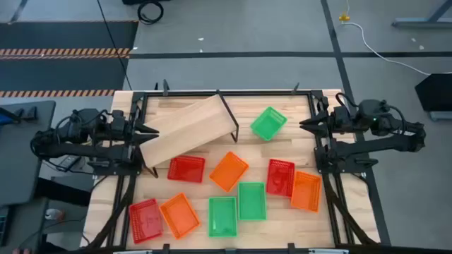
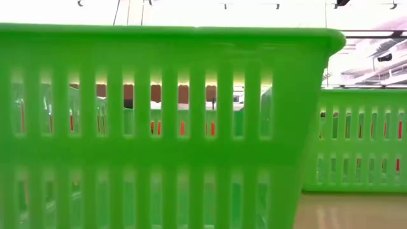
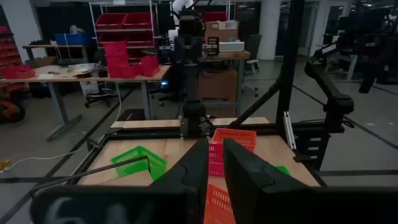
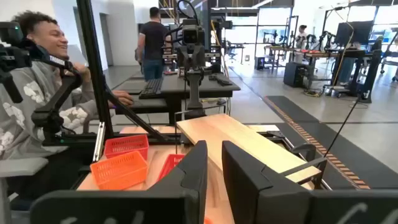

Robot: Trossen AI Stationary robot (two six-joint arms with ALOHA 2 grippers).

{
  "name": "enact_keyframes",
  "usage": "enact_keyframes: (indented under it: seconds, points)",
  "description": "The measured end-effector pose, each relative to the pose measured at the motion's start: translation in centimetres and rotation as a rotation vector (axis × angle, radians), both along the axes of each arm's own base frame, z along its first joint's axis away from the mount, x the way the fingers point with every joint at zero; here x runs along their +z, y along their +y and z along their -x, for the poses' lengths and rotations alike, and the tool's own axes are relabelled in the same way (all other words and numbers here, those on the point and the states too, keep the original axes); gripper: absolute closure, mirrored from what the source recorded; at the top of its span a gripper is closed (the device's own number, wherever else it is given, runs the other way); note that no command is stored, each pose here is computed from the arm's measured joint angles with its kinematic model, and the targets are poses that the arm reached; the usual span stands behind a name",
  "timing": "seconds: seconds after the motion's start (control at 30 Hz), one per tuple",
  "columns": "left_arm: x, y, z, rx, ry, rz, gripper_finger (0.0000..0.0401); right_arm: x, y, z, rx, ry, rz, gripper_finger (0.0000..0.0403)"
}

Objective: Stack baskets on shelf by color

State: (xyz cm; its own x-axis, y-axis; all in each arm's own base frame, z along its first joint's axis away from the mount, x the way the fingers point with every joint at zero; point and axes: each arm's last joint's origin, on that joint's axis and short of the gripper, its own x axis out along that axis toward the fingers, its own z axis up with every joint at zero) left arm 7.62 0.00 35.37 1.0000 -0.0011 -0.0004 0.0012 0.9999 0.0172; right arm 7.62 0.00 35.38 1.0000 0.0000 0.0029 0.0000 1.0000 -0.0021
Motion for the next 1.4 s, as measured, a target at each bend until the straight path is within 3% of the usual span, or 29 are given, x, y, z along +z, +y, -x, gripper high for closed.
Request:
enact_keyframes:
  seconds: [1.4]
  points:
    - [0.0,0.0,0.0,0.0,0.0,0.0,0.0344,0.0,0.0,0.0,0.0,0.0,0.0,0.0347]
